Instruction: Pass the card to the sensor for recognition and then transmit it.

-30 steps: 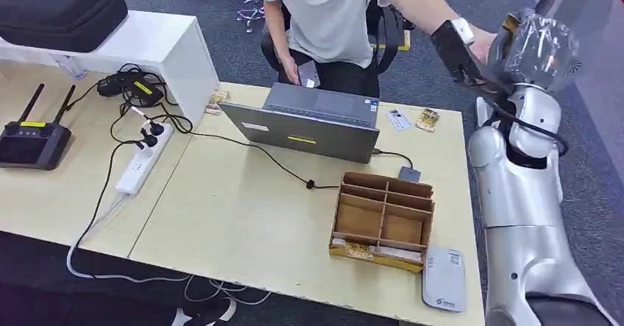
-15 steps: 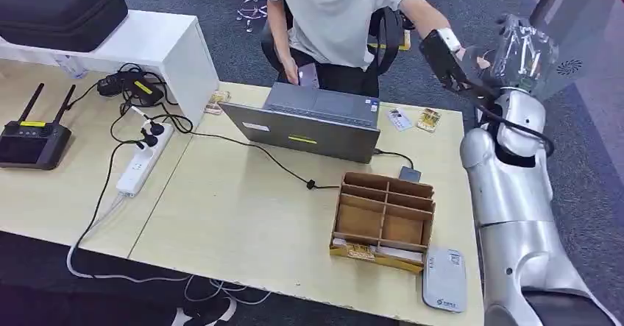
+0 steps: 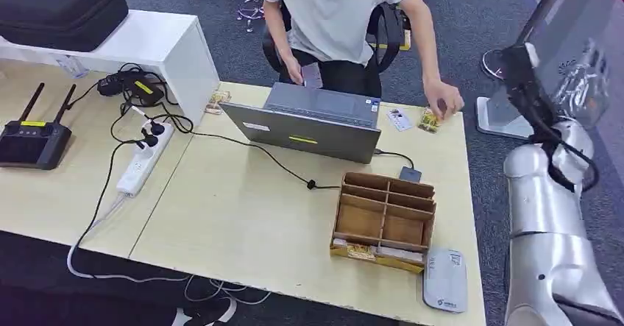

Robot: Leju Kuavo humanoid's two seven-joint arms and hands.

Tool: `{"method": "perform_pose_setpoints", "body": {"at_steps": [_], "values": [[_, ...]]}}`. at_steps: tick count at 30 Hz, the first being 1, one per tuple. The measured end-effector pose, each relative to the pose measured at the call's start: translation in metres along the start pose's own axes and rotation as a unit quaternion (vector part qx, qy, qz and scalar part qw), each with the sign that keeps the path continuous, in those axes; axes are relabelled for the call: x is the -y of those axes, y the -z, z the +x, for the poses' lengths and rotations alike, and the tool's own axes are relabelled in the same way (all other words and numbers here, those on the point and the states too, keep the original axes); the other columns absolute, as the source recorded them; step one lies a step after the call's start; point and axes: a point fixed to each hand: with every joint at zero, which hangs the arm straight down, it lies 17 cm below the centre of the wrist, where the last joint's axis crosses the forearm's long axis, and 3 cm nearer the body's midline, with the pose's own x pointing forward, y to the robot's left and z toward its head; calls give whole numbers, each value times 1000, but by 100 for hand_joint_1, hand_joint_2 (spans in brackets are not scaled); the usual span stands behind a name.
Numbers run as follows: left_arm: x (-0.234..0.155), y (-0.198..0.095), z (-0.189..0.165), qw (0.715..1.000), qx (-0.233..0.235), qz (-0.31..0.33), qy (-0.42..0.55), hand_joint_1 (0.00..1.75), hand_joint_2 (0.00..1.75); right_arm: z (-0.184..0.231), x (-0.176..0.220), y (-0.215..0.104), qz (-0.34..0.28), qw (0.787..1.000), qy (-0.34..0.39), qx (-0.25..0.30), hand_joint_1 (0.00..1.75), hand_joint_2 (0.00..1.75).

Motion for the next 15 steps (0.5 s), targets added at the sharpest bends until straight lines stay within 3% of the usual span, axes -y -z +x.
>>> {"method": "perform_pose_setpoints", "body": {"at_steps": [3, 7, 11, 15], "values": [[-2, 0, -2, 1000, -7, 6, -11, 0, 175, -70, 33, -7, -43, 985, 146, -83, 0, 0], [-8, 0, -4, 999, -13, 12, -43, 0, 175, -204, 89, -52, -149, 919, 318, -177, 0, 0], [-13, 0, -4, 996, -11, 13, -92, 0, 175, -324, 125, -136, -228, 880, 329, -254, 0, 0], [-15, 0, -2, 994, -10, 16, -104, 0, 175, -373, 139, -184, -258, 862, 317, -300, 0, 0]]}}
